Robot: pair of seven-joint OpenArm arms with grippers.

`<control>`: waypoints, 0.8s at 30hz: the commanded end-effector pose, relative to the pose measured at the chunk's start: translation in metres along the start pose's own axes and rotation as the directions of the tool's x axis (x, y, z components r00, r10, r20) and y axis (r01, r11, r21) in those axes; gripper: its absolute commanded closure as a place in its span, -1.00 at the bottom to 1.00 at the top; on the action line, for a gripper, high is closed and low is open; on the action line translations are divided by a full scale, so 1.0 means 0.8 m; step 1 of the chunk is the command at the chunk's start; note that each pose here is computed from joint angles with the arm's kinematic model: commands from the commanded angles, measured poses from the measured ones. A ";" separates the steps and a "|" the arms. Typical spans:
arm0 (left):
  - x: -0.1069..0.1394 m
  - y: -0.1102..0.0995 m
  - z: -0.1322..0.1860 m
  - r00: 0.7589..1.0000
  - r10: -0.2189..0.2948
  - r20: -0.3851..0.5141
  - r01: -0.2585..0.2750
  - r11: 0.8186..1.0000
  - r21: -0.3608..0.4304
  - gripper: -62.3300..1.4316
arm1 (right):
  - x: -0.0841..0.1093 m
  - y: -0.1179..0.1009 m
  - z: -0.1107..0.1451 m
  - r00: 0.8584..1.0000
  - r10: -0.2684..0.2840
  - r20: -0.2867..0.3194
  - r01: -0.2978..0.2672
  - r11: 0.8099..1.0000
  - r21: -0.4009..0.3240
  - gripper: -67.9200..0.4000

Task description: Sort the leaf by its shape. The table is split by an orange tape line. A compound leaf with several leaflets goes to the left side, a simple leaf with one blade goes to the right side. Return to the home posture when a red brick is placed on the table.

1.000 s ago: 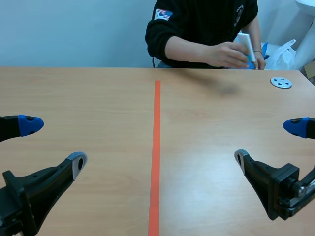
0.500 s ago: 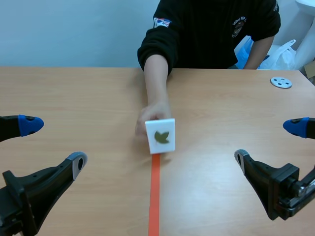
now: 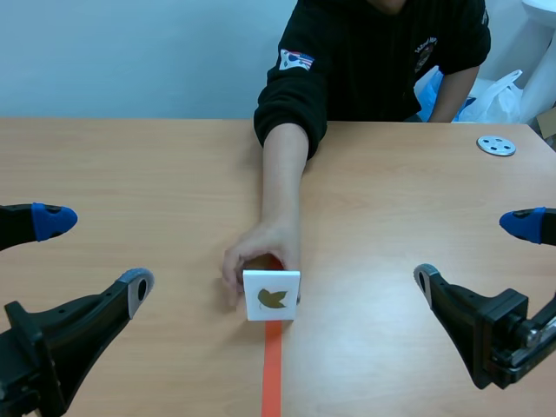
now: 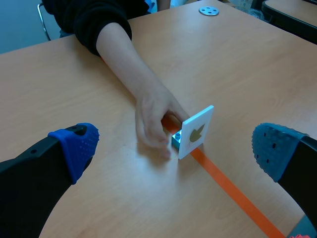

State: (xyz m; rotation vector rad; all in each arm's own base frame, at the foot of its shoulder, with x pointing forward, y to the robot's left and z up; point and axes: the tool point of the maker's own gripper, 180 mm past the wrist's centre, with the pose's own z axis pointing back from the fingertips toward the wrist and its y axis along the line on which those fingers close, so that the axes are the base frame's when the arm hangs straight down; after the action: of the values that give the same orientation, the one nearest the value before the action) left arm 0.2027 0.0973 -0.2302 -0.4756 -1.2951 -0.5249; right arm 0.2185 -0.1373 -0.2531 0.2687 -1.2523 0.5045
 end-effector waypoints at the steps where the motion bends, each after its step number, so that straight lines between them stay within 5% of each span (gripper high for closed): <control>1: 0.016 -0.003 -0.002 0.999 -0.002 0.046 0.002 1.000 -0.005 -1.00 | 0.010 -0.008 -0.001 0.999 0.011 0.030 -0.011 1.000 -0.014 -1.00; 14: -0.009 0.003 -0.011 0.999 -0.020 -0.046 0.019 1.000 -0.020 -1.00 | 0.010 -0.008 -0.001 0.999 0.011 0.030 -0.011 1.000 -0.014 -1.00; 24: -0.043 0.003 -0.034 0.995 -0.039 -0.089 0.029 0.993 -0.110 -1.00 | 0.010 -0.008 -0.001 0.999 0.011 0.030 -0.011 1.000 -0.014 -1.00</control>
State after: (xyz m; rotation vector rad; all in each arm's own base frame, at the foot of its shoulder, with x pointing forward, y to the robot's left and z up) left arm 0.2157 0.0920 -0.2778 -0.4932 -1.1608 -0.6431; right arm 0.2185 -0.1374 -0.2531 0.2684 -1.2524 0.5043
